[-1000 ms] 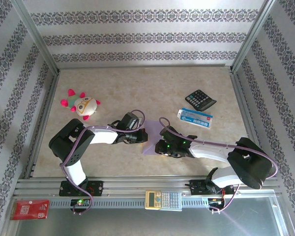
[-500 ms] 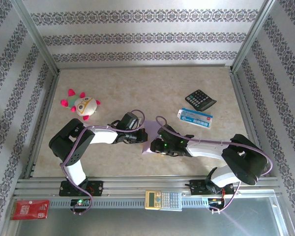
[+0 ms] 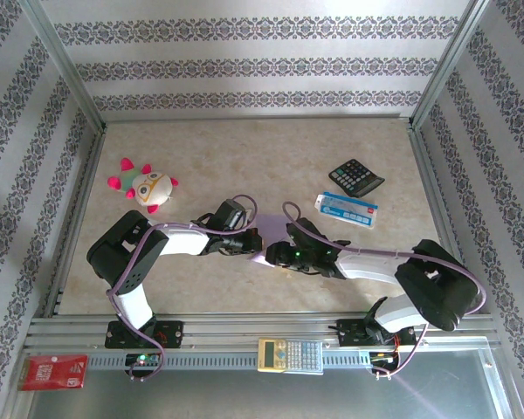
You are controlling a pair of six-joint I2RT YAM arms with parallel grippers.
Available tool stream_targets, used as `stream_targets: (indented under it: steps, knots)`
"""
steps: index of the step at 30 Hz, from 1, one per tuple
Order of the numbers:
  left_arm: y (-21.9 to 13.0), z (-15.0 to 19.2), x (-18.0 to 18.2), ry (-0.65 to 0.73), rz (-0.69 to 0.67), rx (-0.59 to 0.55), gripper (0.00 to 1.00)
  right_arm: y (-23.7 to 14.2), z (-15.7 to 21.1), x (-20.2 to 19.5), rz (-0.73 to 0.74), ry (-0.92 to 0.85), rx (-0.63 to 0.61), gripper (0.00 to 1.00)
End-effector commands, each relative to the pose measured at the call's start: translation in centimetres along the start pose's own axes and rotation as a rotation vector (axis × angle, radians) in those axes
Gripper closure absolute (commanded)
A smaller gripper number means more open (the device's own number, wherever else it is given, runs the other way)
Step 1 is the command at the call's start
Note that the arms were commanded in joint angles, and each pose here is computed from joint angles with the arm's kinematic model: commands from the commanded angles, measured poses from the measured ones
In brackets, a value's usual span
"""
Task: Fold a paper plane with a square sheet of paper (pick it up from the middle)
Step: Turn over the paper at the center of the table.
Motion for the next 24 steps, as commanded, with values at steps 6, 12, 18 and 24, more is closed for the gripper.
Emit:
stream_targets:
  steps: [6, 12, 18, 24]
  knots:
    - [0.6, 4.4, 3.2, -0.052, -0.109, 0.159, 1.00, -1.1, 0.2, 0.4, -0.114, 0.016, -0.018, 0.47]
    - [0.6, 4.4, 3.2, -0.051, -0.110, 0.158, 1.00, -1.5, 0.4, -0.6, -0.113, 0.060, -0.045, 0.49]
    - [0.5, 4.4, 3.2, -0.048, -0.113, 0.162, 1.00, -1.1, -0.3, -1.2, -0.088, 0.112, -0.070, 0.59]
    - [0.5, 4.2, 3.1, -0.050, -0.114, 0.160, 1.00, -1.1, -0.7, -1.1, -0.097, 0.158, -0.089, 0.73]
Point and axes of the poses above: each hand's point on the last joint's axis, 136 mm out from that joint toward the fingers, its own y axis out along the fingers, its own x axis along the line the jaws close on, z = x × y, the point moved 3 cm from there along -y, back along the fingers, and after that the axes turned 14 degrees about y, right-handed, at the moved point
